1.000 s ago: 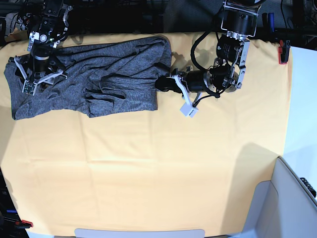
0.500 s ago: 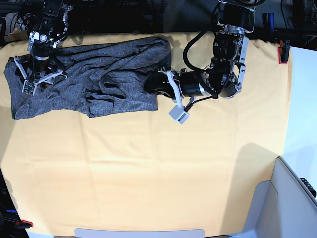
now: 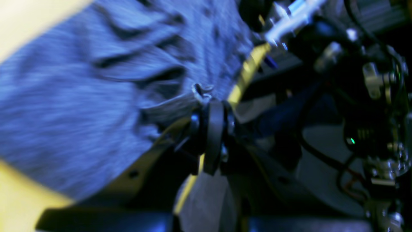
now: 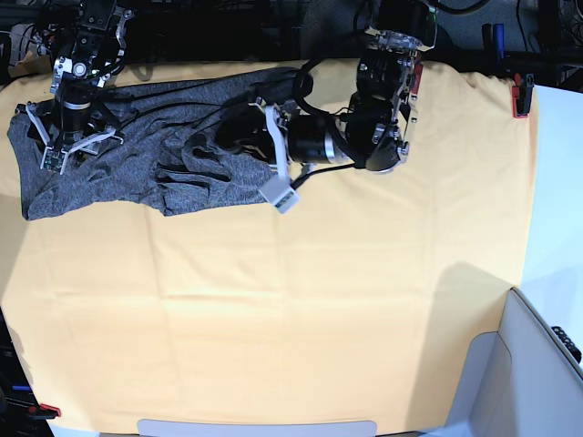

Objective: Fold the T-shirt properly
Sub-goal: 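Push the left gripper further over the shirt toward the right gripper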

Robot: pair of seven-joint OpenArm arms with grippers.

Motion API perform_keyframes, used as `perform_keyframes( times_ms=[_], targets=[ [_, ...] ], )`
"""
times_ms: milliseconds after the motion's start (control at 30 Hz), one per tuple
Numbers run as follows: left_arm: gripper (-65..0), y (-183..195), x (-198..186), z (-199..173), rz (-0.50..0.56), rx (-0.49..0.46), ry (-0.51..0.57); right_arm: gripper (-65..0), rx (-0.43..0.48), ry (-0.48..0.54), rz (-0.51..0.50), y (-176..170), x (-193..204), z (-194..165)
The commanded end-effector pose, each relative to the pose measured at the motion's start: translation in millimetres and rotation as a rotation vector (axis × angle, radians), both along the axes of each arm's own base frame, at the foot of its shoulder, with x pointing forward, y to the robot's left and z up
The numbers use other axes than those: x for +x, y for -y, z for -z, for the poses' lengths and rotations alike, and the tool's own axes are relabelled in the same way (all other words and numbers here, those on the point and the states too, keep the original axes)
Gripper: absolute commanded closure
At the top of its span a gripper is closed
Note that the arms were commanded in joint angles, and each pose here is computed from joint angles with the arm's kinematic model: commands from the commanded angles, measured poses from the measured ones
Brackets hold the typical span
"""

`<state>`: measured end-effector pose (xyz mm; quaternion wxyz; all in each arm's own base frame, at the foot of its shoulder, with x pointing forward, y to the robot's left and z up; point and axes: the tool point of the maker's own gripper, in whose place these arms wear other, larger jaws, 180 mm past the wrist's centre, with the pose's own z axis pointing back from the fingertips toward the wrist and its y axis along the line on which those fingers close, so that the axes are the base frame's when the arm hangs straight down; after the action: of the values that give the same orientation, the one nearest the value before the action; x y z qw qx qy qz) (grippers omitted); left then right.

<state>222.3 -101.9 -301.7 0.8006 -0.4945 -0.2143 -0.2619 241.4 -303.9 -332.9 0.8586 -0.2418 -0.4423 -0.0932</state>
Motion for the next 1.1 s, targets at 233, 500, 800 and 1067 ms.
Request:
perform_keyframes(
  times_ms=[233,500,800,1067],
  targets=[
    [-1.0,49.5,-7.5,-44.2,0.096,-0.137,0.132,-30.9,-0.027,0.036,-0.004,2.9,3.9,-11.2],
    [-1.0,62.6,-7.0,-58.0,0.103,-0.185,0.17,-30.9,-0.019,0.015,-0.001,3.8,1.6,-2.2],
    [-1.9,63.2,-6.0,-41.9,0.102,-0.162,0.119,-30.9,-0.018,0.019,-0.002,3.3,3.7,-3.0],
    [-23.3,72.6,-20.8,-42.1,0.153,-0.166,0.118,-30.9,-0.002,0.0,-0.022,-4.8,6.3,6.5]
  ],
)
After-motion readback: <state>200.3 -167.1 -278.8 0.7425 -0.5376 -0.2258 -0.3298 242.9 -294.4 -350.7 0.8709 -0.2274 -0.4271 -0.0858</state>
